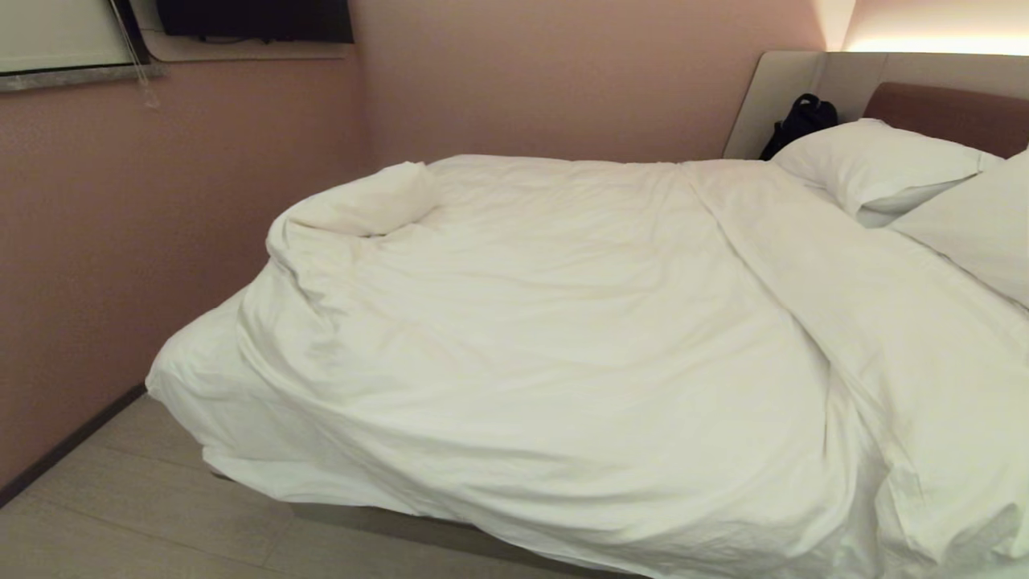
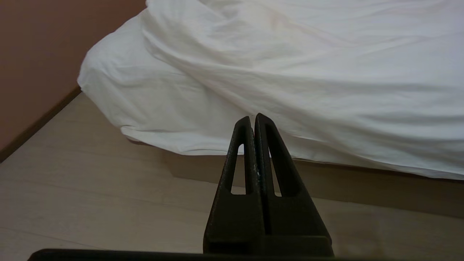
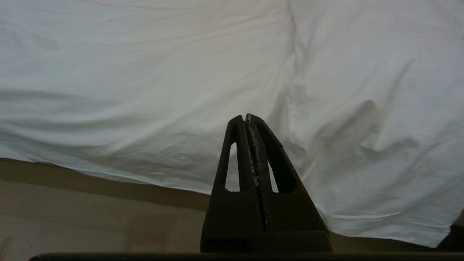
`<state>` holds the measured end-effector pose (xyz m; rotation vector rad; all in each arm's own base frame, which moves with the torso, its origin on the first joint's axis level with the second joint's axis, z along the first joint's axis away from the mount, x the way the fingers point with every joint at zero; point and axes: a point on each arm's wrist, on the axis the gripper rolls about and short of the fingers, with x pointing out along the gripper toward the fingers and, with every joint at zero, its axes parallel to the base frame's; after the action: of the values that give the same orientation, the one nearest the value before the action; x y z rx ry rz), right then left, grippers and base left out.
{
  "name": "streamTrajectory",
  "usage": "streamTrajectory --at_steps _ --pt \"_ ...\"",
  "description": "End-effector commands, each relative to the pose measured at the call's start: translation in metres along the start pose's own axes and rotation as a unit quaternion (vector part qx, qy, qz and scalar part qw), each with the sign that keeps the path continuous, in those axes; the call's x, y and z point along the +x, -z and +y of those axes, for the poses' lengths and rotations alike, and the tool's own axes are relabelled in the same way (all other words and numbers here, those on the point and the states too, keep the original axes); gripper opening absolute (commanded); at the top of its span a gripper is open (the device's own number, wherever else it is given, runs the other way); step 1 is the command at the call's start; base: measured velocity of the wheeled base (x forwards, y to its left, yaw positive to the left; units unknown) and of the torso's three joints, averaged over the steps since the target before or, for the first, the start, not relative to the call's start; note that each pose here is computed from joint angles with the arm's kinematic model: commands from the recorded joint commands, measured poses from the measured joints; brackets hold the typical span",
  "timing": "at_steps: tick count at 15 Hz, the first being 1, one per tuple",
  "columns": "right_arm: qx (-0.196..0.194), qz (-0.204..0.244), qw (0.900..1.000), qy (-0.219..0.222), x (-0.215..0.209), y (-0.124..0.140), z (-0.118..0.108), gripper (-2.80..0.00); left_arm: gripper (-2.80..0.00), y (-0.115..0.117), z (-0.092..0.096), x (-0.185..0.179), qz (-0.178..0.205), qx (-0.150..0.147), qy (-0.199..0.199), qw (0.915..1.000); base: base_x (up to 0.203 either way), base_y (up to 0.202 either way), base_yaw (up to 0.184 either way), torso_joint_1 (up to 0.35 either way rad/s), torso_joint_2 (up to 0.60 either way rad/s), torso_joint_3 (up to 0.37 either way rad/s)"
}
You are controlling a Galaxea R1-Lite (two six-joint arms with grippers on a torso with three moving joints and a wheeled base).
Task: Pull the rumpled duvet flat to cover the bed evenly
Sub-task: Hold the folded corner of the quilt
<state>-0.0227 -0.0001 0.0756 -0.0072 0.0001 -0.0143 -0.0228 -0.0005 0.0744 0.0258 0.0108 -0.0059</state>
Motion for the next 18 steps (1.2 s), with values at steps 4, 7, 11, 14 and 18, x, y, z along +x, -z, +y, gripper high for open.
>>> streamTrajectory --at_steps 4,7,11,14,18 --pt "0.0 0.0 1.0 0.0 0.0 0.0 0.0 -2.8 -2.8 -0.0001 0.0 0.0 -0.001 0.001 -0.001 1.0 0.0 0.194 0.0 0.002 0.0 0.002" --pt "0.0 0.0 1.0 0.0 0.0 0.0 0.0 -2.8 -2.8 0.0 0.0 0.0 0.0 0.001 -0.001 1.0 0.0 0.193 0.0 0.001 0.0 0.002" --pt "0.0 0.0 1.0 0.001 0.0 0.0 0.0 -2.8 -2.8 0.0 0.0 0.0 0.0 0.001 -0.001 1.0 0.0 0.193 0.0 0.0 0.0 0.002" --pt "0.0 0.0 1.0 0.0 0.0 0.0 0.0 -2.8 -2.8 -0.0001 0.0 0.0 -0.001 0.001 -0.001 1.0 0.0 0.192 0.0 0.002 0.0 0.0" --pt "0.0 0.0 1.0 0.0 0.0001 -0.0001 0.0 -2.8 -2.8 -0.0004 0.0 -0.0001 -0.001 0.001 -0.001 1.0 0.0 0.194 -0.001 0.003 0.0 0.001"
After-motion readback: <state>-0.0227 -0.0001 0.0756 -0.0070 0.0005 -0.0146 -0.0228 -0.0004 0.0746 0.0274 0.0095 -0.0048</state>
